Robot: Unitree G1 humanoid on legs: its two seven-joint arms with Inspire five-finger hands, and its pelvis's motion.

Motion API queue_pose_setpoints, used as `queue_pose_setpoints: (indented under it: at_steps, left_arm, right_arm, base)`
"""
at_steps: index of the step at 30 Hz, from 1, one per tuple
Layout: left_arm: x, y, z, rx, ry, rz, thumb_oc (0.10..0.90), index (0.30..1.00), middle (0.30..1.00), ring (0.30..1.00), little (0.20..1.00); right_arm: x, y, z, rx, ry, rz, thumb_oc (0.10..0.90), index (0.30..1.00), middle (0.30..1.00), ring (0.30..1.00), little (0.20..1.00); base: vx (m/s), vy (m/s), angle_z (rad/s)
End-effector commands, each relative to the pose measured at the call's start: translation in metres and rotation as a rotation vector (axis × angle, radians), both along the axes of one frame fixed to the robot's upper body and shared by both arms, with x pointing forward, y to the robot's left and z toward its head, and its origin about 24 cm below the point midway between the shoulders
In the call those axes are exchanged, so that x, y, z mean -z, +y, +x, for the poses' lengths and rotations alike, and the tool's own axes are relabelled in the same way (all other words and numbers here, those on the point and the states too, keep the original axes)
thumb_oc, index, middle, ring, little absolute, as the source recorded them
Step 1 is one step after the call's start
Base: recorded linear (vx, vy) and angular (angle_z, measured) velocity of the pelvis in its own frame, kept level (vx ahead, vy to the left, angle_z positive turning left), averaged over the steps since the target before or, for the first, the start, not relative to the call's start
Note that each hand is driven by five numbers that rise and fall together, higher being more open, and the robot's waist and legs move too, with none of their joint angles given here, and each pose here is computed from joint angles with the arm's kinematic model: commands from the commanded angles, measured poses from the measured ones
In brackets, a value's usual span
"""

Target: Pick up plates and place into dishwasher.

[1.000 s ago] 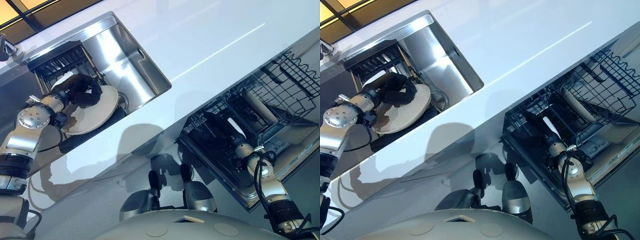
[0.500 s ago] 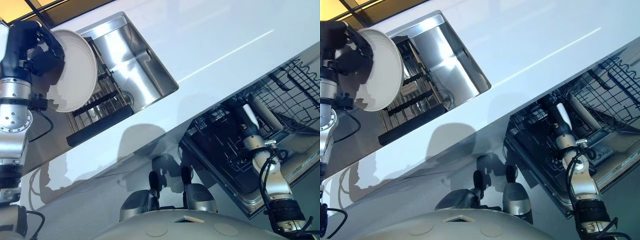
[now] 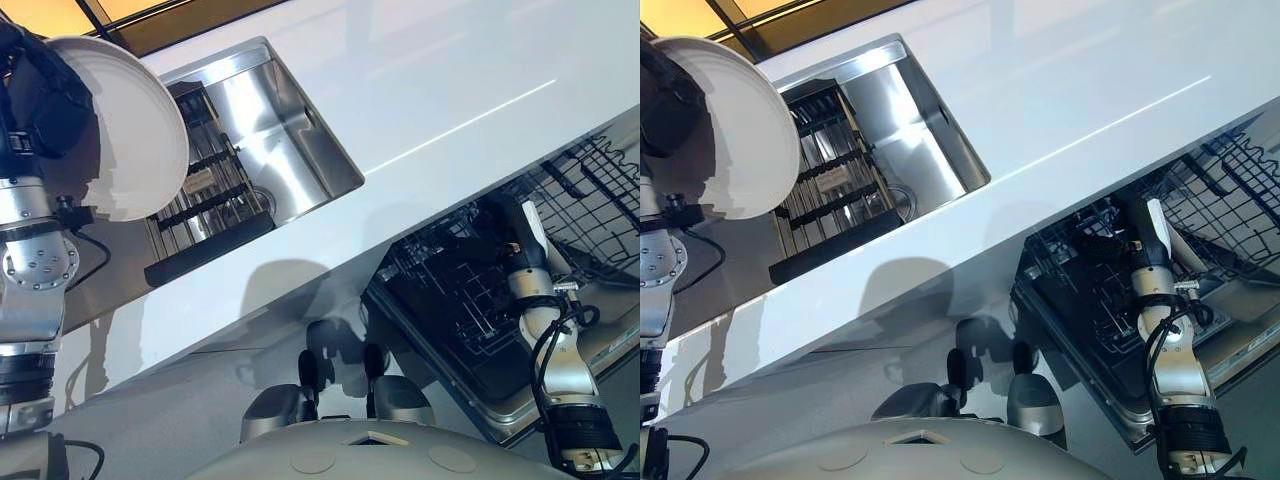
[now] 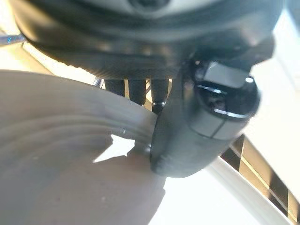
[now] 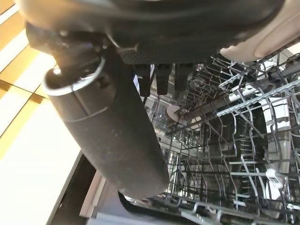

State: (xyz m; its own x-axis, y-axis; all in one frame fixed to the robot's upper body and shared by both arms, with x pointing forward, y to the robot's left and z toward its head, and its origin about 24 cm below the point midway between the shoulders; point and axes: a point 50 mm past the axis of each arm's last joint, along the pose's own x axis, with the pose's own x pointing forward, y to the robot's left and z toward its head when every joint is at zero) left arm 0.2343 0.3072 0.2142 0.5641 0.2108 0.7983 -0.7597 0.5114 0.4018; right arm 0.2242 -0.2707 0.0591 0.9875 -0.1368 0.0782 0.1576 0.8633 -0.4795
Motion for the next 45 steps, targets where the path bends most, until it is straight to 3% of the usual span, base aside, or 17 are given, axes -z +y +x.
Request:
queue_pose_setpoints:
  at_steps: [1,5,12,17,20,24,30,35,40,42,44,45]
  left_arm:
    - [-0.040,-0.007,-0.010,-0.054,-0.309,0.129,0.100,0.300,0.300,0.300,0.200]
    - [-0.045,-0.023,-0.002,-0.062,-0.375,0.170,0.100,0.300,0.300,0.300,0.200]
    - [-0.040,-0.040,0.019,-0.008,-0.349,0.161,0.100,0.300,0.300,0.300,0.200]
    - [-0.032,-0.044,0.023,0.018,-0.309,0.172,0.100,0.300,0.300,0.300,0.200]
    - [-0.032,-0.035,0.015,0.016,-0.300,0.182,0.100,0.300,0.300,0.300,0.200]
    - [-0.038,-0.018,0.003,-0.016,-0.283,0.203,0.100,0.300,0.300,0.300,0.200]
    - [-0.046,0.003,-0.005,-0.087,-0.262,0.212,0.100,0.300,0.300,0.300,0.200]
    - [-0.049,0.019,-0.008,-0.152,-0.255,0.225,0.100,0.300,0.300,0.300,0.200]
    - [-0.055,0.030,-0.006,-0.189,-0.252,0.224,0.100,0.300,0.300,0.300,0.200]
    - [-0.056,0.029,-0.002,-0.197,-0.251,0.222,0.100,0.300,0.300,0.300,0.200]
    - [-0.057,0.026,0.004,-0.192,-0.252,0.215,0.100,0.300,0.300,0.300,0.200]
    - [-0.057,0.021,0.009,-0.190,-0.249,0.211,0.100,0.300,0.300,0.300,0.200]
  right_arm:
    - [-0.141,0.022,0.000,-0.167,-0.788,0.014,0.800,0.900,0.900,0.900,0.900]
    - [-0.157,0.048,0.000,-0.379,-0.840,0.056,0.800,0.900,0.900,0.900,0.900]
    - [-0.173,0.077,0.008,-0.552,-0.859,0.164,0.800,0.900,0.900,0.900,0.900]
    - [-0.157,0.067,0.026,-0.375,-0.677,-0.083,0.800,0.900,0.900,0.900,0.900]
    - [-0.133,0.029,0.034,-0.235,-0.418,-0.245,0.800,0.900,0.900,0.900,0.900]
    - [-0.119,-0.023,0.029,-0.056,-0.225,-0.399,0.800,0.900,0.900,0.900,0.900]
    - [-0.120,-0.058,0.006,0.037,-0.133,-0.489,0.800,0.900,0.900,0.900,0.900]
    - [-0.110,-0.091,-0.017,0.219,-0.055,-0.517,0.800,0.900,0.900,0.900,0.900]
    - [-0.117,-0.136,-0.044,0.511,-0.028,-0.676,0.800,0.900,0.900,0.900,0.900]
    - [-0.131,-0.148,-0.052,0.638,-0.121,-0.665,0.800,0.900,0.900,0.900,0.900]
    - [-0.148,-0.149,-0.055,0.716,-0.314,-0.613,0.800,0.900,0.900,0.900,0.900]
    - [-0.164,-0.139,-0.051,0.696,-0.485,-0.502,0.800,0.900,0.900,0.900,0.900]
  base:
    - [0.00,0.000,0.00]
    - [-0.01,-0.015,0.01]
    - [-0.01,-0.023,0.03]
    - [0.00,0.000,0.00]
    - [0.00,0.000,0.00]
    - [0.01,0.002,0.00]
    - [0.02,0.022,-0.06]
    - [-0.01,0.041,-0.17]
    - [-0.02,0.039,-0.21]
    - [-0.01,0.032,-0.15]
    - [0.01,0.018,-0.19]
    - [0.03,0.028,-0.19]
